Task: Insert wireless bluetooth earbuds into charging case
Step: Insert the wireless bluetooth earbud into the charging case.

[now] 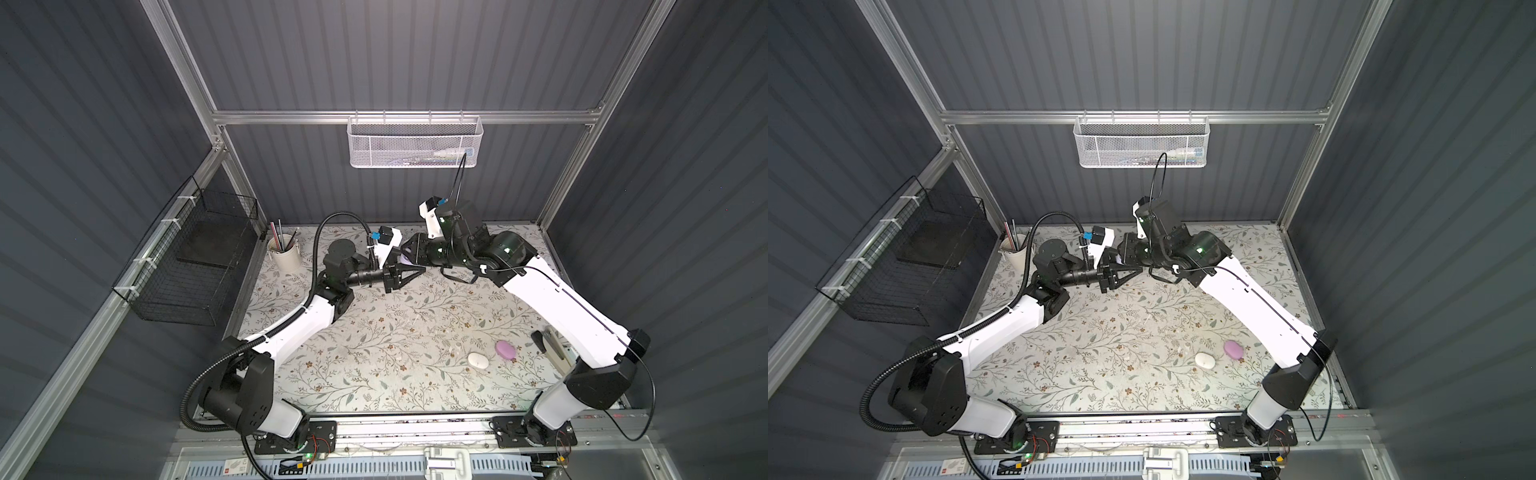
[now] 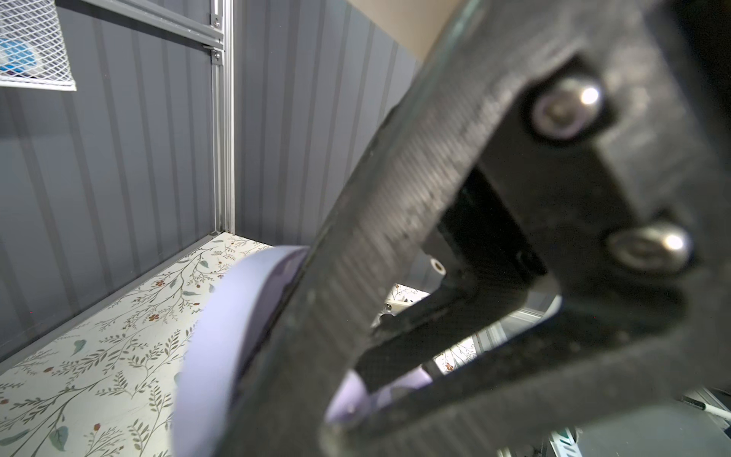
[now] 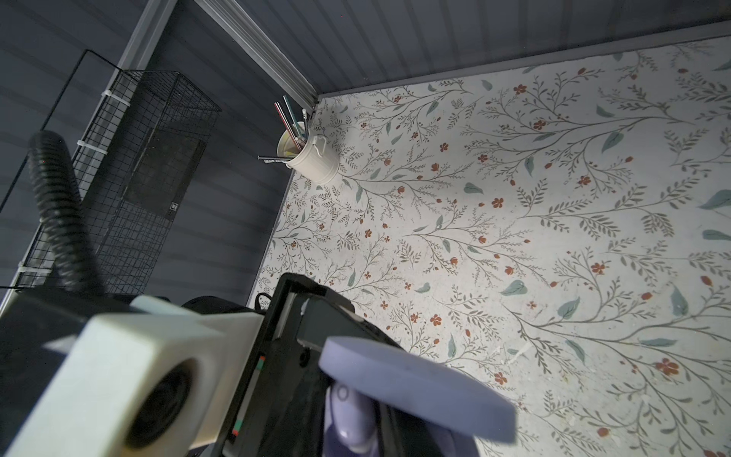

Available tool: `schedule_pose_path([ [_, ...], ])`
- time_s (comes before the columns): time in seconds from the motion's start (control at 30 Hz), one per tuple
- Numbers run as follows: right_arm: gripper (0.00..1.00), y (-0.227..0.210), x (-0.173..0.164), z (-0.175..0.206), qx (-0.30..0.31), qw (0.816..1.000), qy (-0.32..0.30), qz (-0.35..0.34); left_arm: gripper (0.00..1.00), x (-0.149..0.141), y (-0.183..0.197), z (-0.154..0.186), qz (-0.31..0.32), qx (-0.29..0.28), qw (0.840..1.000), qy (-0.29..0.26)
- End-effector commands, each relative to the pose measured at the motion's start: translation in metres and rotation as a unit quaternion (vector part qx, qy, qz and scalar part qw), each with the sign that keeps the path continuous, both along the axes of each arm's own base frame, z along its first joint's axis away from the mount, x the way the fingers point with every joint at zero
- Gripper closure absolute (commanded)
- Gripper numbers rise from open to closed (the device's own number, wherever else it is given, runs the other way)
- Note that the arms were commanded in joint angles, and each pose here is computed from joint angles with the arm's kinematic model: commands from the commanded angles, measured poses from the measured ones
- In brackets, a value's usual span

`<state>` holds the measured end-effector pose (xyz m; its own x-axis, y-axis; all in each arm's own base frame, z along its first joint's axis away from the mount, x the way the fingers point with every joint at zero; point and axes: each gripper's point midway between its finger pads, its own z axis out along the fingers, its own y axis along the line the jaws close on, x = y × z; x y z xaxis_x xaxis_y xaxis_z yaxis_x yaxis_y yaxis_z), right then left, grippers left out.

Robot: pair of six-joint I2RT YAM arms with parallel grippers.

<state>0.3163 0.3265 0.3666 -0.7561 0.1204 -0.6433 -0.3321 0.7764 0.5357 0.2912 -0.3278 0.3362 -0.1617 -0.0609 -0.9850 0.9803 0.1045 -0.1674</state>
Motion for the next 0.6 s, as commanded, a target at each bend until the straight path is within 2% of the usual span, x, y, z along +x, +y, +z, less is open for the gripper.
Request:
schedule_pose_path([
  [0.0,0.76,-0.011,-0.004,-0.009,-0.015,1.000,0.006,-0.015,0.94,-0.001,0.006,0.029,0.019,-0.031,0.997,-0.065],
  [0.33,0.77,-0.011,-0.007,-0.001,0.012,1.000,-0.009,-0.024,0.94,0.008,0.006,0.031,0.036,-0.050,0.995,-0.076],
  [0.57,0.73,-0.009,-0.010,0.004,0.024,1.000,-0.006,-0.019,0.94,0.009,0.004,0.030,0.035,-0.049,0.995,-0.078],
])
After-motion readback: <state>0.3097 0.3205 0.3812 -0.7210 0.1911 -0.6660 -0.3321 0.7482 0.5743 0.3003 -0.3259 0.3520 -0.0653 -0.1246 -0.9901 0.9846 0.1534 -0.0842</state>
